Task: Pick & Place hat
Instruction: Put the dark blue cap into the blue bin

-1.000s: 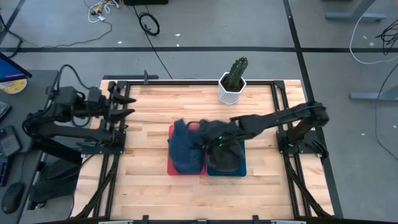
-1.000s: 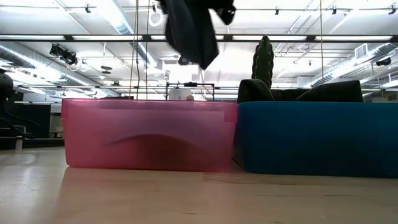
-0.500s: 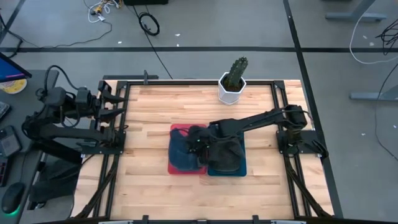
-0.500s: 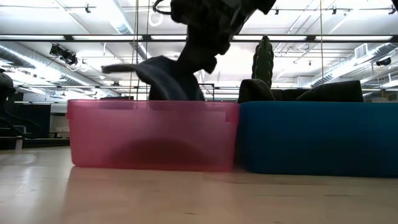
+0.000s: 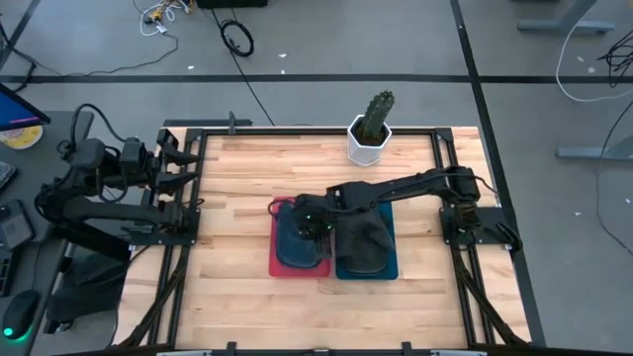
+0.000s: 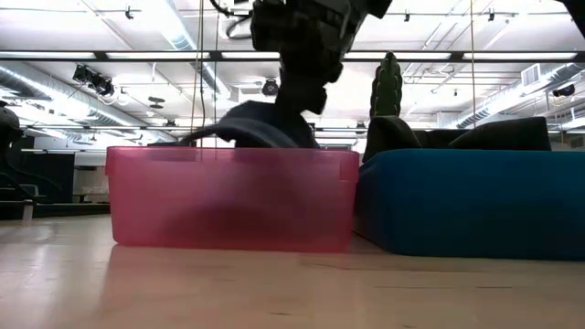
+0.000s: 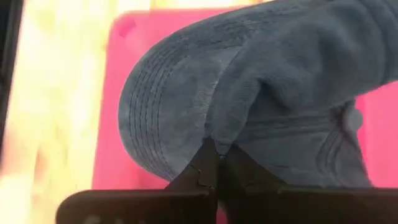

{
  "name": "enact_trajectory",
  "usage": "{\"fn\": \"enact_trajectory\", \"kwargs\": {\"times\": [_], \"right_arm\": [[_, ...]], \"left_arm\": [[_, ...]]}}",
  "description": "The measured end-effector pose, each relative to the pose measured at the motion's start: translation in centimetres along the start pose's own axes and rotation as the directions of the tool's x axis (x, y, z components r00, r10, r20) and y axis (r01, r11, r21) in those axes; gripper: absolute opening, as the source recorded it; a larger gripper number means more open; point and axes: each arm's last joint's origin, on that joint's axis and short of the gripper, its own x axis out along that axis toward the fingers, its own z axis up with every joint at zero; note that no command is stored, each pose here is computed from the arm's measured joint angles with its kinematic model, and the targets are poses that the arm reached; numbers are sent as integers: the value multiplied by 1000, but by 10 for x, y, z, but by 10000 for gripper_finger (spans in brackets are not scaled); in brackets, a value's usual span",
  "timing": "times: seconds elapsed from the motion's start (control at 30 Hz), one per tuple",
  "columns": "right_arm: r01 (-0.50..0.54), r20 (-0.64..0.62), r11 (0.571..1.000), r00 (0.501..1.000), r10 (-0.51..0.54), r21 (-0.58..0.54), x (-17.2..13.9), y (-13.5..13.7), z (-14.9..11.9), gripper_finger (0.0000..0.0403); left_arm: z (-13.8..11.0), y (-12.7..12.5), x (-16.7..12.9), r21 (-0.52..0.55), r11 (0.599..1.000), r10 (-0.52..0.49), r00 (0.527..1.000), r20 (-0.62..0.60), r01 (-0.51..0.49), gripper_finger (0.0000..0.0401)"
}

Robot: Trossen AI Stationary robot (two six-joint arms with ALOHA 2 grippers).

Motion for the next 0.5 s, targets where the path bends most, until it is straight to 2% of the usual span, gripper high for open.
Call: {"fn": "enact_trajectory", "kwargs": {"times": [0.07,0.13,0.23,0.37,0.5], "right_arm": [[-2,13,1000,1000,2,-4,1,0,1,0],[-13,78,1000,997,13,5,3,1,7,5],[-16,147,999,989,11,32,3,2,13,30],[40,206,997,977,-53,70,2,-1,18,100],[54,174,987,981,-80,148,2,-6,15,184]], "left_arm": [[0,0,0,0,1000,0,1000,2,0,177],[0,0,0,-2,1000,0,1000,0,0,177],[0,0,0,-2,1000,0,1000,1,0,177],[0,0,0,-2,1000,0,1000,1,0,177],[0,0,0,-2,1000,0,1000,1,0,177]]}}
